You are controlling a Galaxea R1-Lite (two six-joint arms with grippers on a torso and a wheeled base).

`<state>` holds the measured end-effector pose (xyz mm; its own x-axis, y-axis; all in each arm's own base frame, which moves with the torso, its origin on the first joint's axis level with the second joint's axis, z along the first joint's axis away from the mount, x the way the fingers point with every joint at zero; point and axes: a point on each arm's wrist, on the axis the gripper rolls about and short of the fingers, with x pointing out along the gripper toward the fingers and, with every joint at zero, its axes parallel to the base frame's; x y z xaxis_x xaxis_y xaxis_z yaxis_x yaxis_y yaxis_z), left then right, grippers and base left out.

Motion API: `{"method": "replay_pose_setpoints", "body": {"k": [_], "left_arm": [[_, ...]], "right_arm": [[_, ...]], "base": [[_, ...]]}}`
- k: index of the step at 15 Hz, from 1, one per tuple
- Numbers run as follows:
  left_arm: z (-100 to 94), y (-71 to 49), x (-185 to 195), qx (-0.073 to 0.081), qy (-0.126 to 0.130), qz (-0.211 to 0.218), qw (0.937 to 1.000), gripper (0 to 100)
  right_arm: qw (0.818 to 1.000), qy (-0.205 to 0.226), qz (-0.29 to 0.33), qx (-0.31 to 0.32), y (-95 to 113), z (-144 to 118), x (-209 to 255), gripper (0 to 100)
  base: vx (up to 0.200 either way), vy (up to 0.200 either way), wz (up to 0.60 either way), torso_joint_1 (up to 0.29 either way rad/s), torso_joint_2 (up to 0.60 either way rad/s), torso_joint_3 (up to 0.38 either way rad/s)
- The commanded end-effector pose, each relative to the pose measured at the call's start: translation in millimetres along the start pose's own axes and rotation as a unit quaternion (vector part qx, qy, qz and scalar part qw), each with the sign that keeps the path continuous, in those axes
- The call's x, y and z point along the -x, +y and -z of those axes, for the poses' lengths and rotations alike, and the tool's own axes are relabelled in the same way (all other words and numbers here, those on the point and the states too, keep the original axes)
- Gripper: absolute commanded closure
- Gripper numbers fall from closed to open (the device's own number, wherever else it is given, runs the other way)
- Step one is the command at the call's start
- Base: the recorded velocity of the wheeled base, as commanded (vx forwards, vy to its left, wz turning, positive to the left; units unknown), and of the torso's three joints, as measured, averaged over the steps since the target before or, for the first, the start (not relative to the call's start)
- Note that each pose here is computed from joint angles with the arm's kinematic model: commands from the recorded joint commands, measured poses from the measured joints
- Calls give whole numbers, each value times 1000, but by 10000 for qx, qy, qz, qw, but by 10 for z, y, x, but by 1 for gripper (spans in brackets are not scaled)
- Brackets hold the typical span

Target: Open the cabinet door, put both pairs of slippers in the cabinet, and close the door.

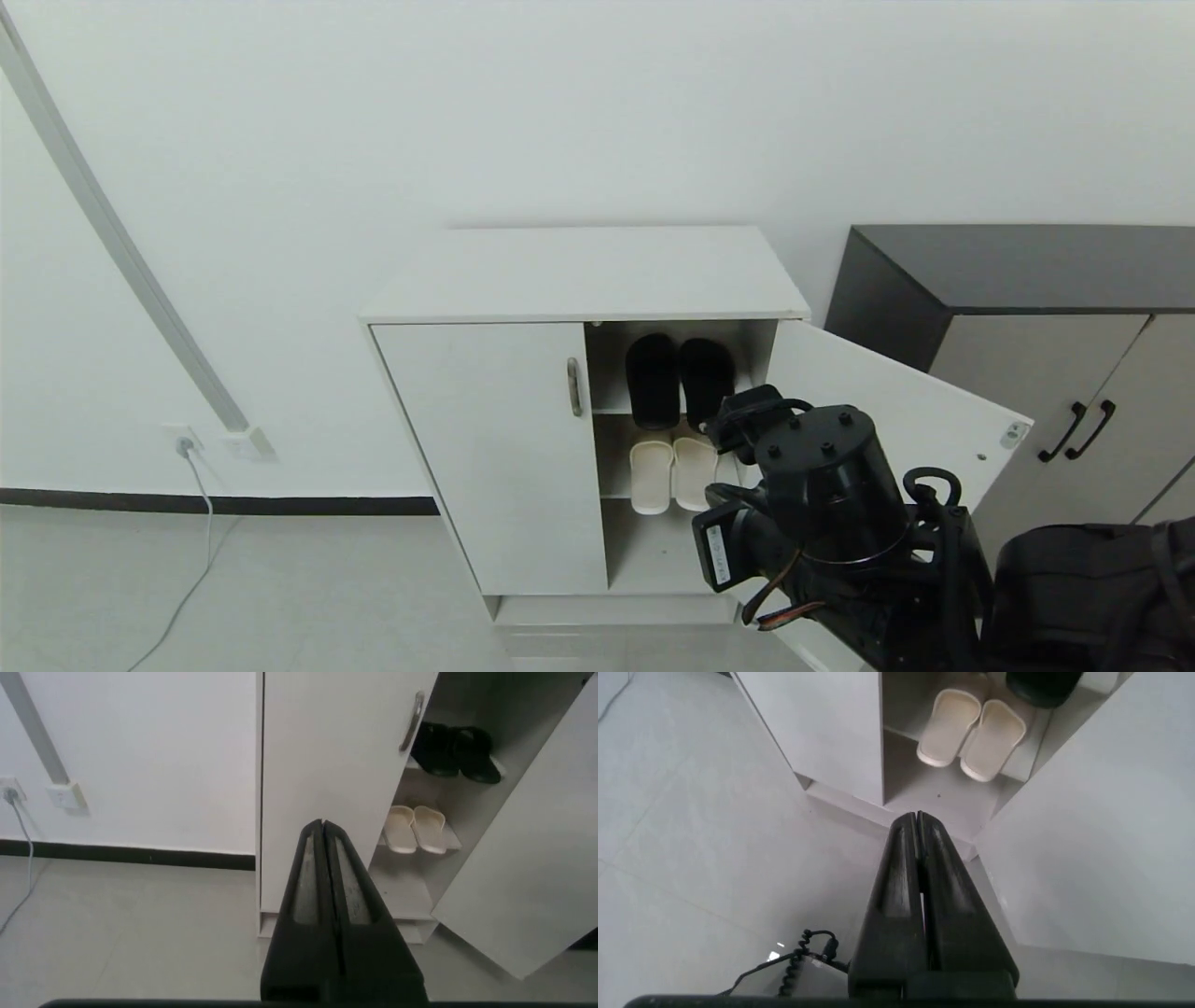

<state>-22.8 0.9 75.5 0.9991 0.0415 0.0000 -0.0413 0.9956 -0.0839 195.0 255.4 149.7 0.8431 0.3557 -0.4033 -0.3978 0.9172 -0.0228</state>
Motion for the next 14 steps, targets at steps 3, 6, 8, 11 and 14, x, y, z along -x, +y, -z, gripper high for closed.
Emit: {"method": "replay_pose_setpoints", "body": {"k": [3,6,8,11,14], "left_arm": [[0,0,-1,9,7,-8,10000,100],[0,0,-1,9,7,-8,10000,100],[0,0,-1,9,7,-8,10000,100],[0,0,0,9,-1,-7,10000,100],[0,0,0,9,-1,-7,10000,100]], "right_arm": [[10000,42,9,23,0,27,-9,100],[10000,23,4,12,-2,18,-1,100],[10000,23,19,-2,-11,16,-6,100],[10000,-2,37,-13,-16,5,6,100],[10000,-4,30,-14,-8,7,10,100]], "base": [[0,0,0,238,-553,-320],[0,0,0,259,-582,-330],[0,0,0,256,-586,-320],[0,0,0,199,-429,-238],[0,0,0,185,-385,-201]]}}
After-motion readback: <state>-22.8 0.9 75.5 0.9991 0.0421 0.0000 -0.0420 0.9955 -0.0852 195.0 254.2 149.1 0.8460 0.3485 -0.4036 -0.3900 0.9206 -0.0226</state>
